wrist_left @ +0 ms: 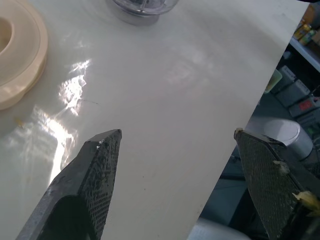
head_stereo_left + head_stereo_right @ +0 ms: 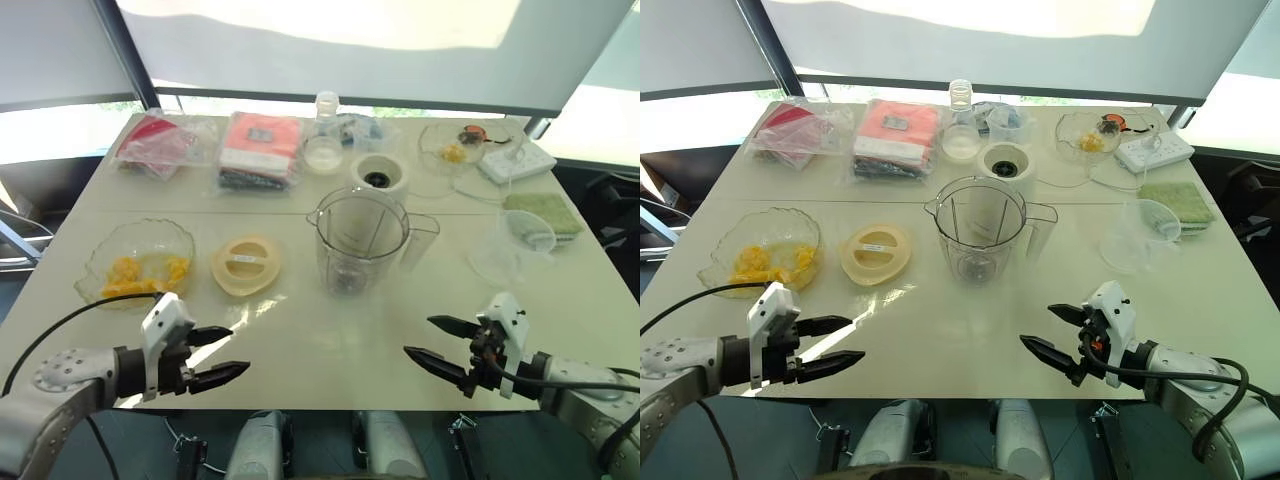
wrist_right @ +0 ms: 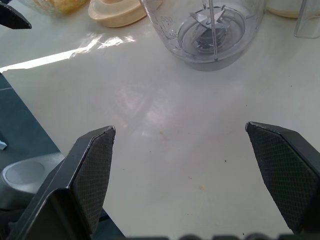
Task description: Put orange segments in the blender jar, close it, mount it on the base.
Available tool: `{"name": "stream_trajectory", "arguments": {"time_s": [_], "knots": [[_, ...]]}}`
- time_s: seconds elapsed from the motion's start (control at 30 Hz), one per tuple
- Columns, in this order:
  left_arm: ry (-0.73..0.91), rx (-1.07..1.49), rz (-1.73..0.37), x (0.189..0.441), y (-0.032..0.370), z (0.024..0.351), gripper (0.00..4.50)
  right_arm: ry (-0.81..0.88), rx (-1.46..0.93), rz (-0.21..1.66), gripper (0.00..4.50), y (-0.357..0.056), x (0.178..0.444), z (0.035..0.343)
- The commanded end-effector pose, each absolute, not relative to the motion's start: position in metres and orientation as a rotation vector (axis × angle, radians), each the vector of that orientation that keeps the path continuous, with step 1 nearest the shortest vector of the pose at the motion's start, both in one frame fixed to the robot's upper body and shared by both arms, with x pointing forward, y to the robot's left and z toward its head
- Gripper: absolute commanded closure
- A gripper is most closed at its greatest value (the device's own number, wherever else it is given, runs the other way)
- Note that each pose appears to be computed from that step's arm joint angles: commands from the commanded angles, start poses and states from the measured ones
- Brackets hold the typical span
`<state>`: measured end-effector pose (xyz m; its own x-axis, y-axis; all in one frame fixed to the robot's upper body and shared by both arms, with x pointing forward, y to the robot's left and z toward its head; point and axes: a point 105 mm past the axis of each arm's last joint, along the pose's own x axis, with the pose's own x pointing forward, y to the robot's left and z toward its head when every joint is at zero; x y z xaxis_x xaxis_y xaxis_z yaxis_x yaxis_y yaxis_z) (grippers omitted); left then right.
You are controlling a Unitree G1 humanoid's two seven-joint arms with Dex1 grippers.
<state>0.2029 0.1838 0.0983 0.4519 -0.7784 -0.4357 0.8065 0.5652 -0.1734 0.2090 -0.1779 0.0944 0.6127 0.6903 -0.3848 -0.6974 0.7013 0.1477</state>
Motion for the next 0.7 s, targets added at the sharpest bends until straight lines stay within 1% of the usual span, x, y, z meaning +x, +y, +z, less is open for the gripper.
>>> {"name": "stream_trajectory", "arguments": {"time_s": [0.03,0.37,0.57,0.7], "knots": [[0.491,0.049,-1.000,0.204,0.181,0.102,0.75,0.394,-0.031,0.816,0.11,-0.172,0.208,0.104],[0.485,0.040,-1.015,0.206,0.179,0.102,0.75,0.358,-0.063,0.794,0.11,-0.173,0.215,0.114],[0.478,0.051,-1.025,0.206,0.177,0.105,0.75,0.372,-0.063,0.766,0.11,-0.177,0.217,0.116],[0.469,0.084,-1.024,0.210,0.180,0.108,0.75,0.369,-0.068,0.760,0.11,-0.179,0.218,0.124]]}}
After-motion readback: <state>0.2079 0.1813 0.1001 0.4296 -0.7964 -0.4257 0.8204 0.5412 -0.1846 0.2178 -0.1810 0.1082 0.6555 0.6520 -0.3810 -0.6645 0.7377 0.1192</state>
